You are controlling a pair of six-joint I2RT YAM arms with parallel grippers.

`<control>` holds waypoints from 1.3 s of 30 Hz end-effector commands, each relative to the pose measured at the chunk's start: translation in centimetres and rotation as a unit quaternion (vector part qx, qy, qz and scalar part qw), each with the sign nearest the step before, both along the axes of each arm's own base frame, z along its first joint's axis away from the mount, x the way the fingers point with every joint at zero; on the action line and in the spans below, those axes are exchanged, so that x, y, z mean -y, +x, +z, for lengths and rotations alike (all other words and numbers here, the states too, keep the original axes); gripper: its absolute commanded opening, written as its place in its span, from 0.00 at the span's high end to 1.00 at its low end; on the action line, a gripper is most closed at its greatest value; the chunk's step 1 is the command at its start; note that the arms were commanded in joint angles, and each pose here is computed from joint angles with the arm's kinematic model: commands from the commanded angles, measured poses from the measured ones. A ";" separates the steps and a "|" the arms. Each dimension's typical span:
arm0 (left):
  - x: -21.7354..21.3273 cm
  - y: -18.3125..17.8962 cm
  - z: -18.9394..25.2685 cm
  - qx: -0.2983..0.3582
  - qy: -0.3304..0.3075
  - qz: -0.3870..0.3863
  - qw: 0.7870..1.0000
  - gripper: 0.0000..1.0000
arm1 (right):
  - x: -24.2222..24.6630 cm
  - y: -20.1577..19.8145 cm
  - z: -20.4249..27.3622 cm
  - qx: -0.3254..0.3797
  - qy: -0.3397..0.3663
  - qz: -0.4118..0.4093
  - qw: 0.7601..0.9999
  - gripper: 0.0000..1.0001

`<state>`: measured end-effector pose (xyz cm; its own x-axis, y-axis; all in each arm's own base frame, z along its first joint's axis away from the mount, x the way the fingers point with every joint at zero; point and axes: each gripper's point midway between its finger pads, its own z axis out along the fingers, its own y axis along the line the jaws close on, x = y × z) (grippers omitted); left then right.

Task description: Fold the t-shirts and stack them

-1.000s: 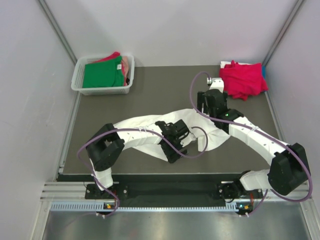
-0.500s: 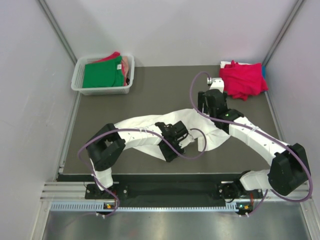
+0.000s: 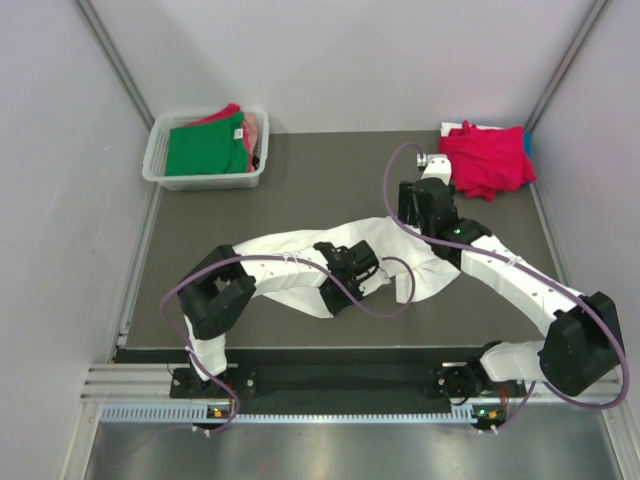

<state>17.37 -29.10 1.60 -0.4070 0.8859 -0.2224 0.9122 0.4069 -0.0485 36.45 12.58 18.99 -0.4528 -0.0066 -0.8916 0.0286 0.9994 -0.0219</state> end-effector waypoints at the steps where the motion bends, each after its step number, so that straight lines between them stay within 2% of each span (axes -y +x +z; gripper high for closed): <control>1: -0.1 -1.5 -0.5 -0.043 0.007 -0.004 0.999 1.00 | 0.4 0.3 2.1 0.028 0.016 -0.009 0.999 0.32; 6: 0.2 -0.4 1.2 -0.043 -0.013 0.001 0.999 1.00 | 0.4 0.2 2.2 0.029 0.015 -0.008 0.999 0.34; 8: -0.2 2.0 3.1 -0.037 -0.034 0.031 0.998 1.00 | 0.4 0.1 2.1 0.027 0.015 -0.007 0.999 0.36; 9: 0.5 4.1 5.1 -0.020 -0.060 0.043 0.997 1.00 | 0.4 0.1 2.0 0.026 0.013 -0.006 1.000 0.36; 11: -1.4 8.4 8.1 -0.006 -0.091 0.100 0.991 1.00 | 0.2 0.0 1.1 0.017 0.014 -0.002 1.000 0.35; 12: -2.7 13.2 11.7 0.030 -0.132 0.147 0.980 1.00 | 0.0 -0.1 0.5 0.009 0.016 0.002 1.000 0.31; 14: -4.8 16.6 15.9 0.048 -0.173 0.186 0.966 1.00 | -0.9 -0.7 -1.9 -0.022 0.031 0.019 0.999 0.25; 15: -7.1 20.0 19.2 0.088 -0.202 0.221 0.950 1.00 | -1.4 -0.9 -2.8 -0.032 0.037 0.027 0.998 0.24; 18: -10.9 23.0 23.1 0.133 -0.233 0.260 0.927 1.00 | -1.7 -1.9 -6.3 -0.072 0.041 0.028 0.996 0.13; 19: -11.6 23.5 24.0 0.149 -0.237 0.266 0.922 1.00 | -1.8 -2.2 -7.0 -0.082 0.042 0.030 0.995 0.02; 20: -12.6 23.8 24.8 0.167 -0.234 0.271 0.919 1.00 | -1.8 -2.3 -7.6 -0.091 0.039 0.032 0.995 0.00; 24: -16.4 25.1 26.5 0.187 -0.244 0.306 0.901 1.00 | -1.7 -2.5 -8.0 -0.102 0.028 0.038 0.994 0.00; 29: -16.5 24.8 25.1 0.166 -0.242 0.316 0.902 1.00 | -2.1 -2.0 -7.1 -0.097 0.025 0.050 0.994 0.03; 33: -16.7 25.0 25.3 0.175 -0.240 0.320 0.900 1.00 | -3.1 -2.6 -6.7 -0.106 0.027 0.086 0.990 0.05; 35: -16.8 24.9 25.3 0.176 -0.240 0.320 0.900 1.00 | -3.7 -3.5 -6.9 -0.119 0.026 0.113 0.986 0.04; 39: -16.7 24.6 24.9 0.171 -0.241 0.321 0.900 1.00 | -4.0 -7.3 -9.6 -0.197 0.002 0.148 0.969 0.00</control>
